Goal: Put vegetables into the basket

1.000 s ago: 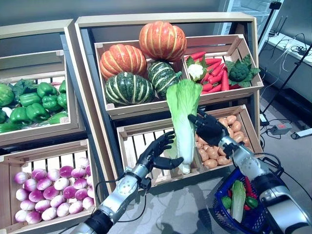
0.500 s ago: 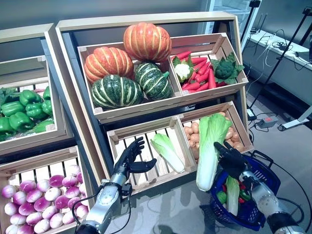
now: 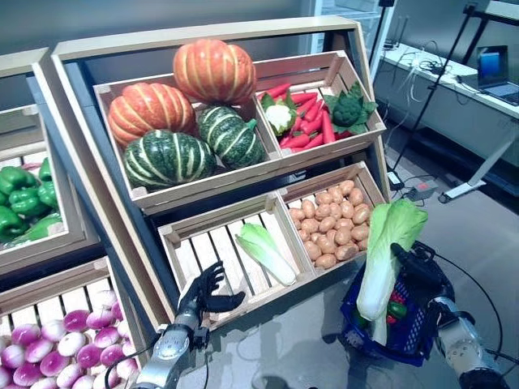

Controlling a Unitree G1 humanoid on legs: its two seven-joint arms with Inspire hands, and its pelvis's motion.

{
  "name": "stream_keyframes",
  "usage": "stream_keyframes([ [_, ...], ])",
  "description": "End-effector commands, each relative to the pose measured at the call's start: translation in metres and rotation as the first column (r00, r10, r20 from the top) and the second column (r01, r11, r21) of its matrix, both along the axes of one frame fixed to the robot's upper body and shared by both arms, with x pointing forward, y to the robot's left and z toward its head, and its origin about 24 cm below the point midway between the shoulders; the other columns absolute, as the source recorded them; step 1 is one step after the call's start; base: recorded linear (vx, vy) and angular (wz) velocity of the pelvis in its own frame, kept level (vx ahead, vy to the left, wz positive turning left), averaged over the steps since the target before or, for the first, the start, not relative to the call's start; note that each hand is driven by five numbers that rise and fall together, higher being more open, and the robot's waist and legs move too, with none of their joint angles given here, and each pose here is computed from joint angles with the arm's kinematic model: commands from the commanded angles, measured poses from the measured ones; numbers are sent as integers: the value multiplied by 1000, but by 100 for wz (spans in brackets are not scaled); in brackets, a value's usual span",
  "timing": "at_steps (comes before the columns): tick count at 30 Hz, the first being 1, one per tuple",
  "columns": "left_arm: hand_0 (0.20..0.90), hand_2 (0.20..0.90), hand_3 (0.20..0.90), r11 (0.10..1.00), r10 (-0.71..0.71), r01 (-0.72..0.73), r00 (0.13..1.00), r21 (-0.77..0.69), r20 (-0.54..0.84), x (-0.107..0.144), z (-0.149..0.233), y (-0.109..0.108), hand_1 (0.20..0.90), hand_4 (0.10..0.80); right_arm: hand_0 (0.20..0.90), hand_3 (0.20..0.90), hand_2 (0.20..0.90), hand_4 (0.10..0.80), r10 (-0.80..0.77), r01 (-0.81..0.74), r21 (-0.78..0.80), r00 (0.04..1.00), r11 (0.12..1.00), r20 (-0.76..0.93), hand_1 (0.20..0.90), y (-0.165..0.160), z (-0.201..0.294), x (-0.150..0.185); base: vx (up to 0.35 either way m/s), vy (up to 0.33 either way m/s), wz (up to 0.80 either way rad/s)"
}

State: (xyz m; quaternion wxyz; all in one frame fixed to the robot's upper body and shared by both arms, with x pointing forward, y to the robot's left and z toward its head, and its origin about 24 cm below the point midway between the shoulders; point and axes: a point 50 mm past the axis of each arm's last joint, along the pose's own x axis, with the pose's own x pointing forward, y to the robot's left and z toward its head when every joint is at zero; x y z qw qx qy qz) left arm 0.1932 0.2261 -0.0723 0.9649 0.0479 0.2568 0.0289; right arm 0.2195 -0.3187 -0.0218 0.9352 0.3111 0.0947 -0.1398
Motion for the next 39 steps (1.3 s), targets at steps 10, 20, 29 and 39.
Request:
stream_keyframes([
  [10, 900, 900, 900, 990, 86, -55, 964, -129, 250, 32, 34, -2, 900, 800, 300, 300, 300, 400, -181, 230, -144, 940, 963, 290, 300, -31, 64, 21, 8, -47, -12],
  [20, 900, 900, 900, 995, 22, 12, 945, -103, 327, 47, 54, -14, 900, 800, 300, 300, 300, 400, -240, 278, -140, 941, 950, 240, 300, -20, 55, 31, 50, 106, -38],
  [29, 900, 900, 900, 969, 179, -120, 944, -216, 277, 42, 43, -5, 900, 800, 300, 300, 300, 400, -303, 362, -388, 931, 848, 205, 300, -35, 85, 57, 37, -226, -34],
  [39, 900, 900, 900, 962, 170, -85, 930, -261, 326, 37, 47, -11, 900, 800, 300, 300, 300, 400, -332, 371, -593, 926, 714, 180, 300, -65, 119, 63, 7, -125, 12],
])
